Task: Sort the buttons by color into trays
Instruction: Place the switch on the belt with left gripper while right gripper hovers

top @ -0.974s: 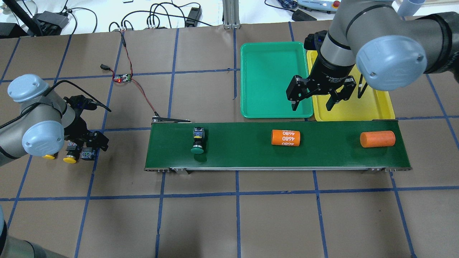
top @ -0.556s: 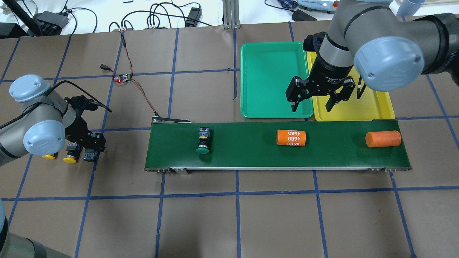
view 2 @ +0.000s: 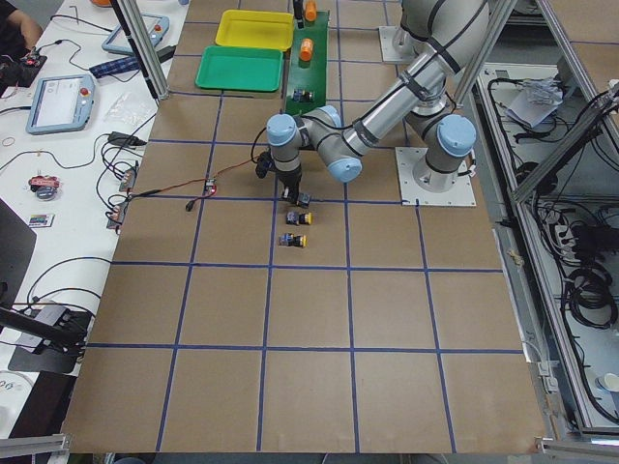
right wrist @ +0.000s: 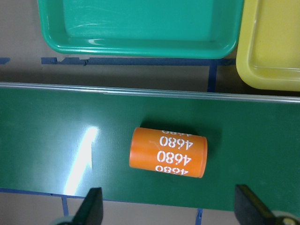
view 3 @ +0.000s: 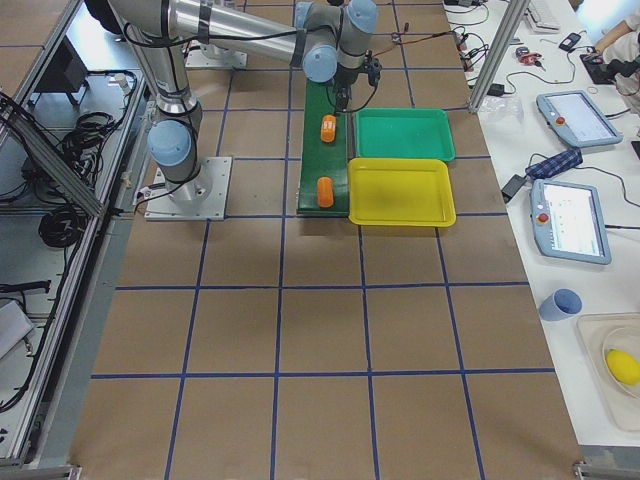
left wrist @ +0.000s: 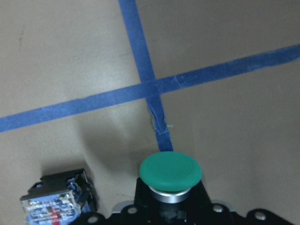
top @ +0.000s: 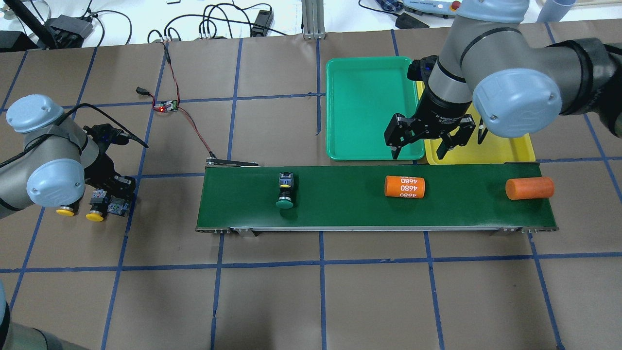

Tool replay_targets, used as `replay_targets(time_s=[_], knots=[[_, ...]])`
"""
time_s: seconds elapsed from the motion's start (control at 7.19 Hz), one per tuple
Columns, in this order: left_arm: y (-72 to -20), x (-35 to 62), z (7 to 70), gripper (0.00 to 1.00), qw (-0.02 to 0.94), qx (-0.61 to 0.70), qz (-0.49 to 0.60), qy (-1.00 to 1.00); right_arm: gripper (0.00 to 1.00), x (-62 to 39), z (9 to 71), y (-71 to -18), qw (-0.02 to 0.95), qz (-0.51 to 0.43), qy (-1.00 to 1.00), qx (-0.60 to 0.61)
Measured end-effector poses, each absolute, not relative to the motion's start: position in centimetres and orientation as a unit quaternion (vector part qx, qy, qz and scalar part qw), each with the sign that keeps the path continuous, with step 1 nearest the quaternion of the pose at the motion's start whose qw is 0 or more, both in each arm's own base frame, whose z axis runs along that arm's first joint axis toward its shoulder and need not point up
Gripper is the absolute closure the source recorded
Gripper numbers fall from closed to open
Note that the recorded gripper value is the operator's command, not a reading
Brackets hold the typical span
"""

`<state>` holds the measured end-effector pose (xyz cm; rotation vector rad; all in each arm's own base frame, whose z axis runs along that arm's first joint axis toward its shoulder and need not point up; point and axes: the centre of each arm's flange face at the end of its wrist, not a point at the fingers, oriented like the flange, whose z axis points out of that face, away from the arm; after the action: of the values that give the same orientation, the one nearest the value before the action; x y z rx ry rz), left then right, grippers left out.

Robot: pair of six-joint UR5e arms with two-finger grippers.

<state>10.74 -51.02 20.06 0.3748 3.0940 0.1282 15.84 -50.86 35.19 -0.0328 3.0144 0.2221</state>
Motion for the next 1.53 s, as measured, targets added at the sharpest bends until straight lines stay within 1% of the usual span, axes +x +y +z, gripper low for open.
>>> replay_targets(time_s=[0.28,0.7,0.97,1.53], knots=[[-52.5,9.1,24.1,1.0,0.016,0.109,0.027,0.994,0.0,16.5,35.0,-51.1,0.076,0.065,0.995,-0.01],[-55.1,2.0,30.9,1.0,0.009,0.065,0.024,0.998,0.0,17.2,34.7,-51.4,0.08,0.061,0.995,-0.009],[-55.3,-3.0,31.3,1.0,0.0,0.057,0.033,0.998,0.0,17.2,34.7,-51.5,0.08,0.058,0.995,-0.01],[-54.3,-10.3,29.8,1.0,-0.021,0.041,0.049,0.998,0.0,16.6,34.8,-51.7,0.079,0.053,0.995,-0.009]])
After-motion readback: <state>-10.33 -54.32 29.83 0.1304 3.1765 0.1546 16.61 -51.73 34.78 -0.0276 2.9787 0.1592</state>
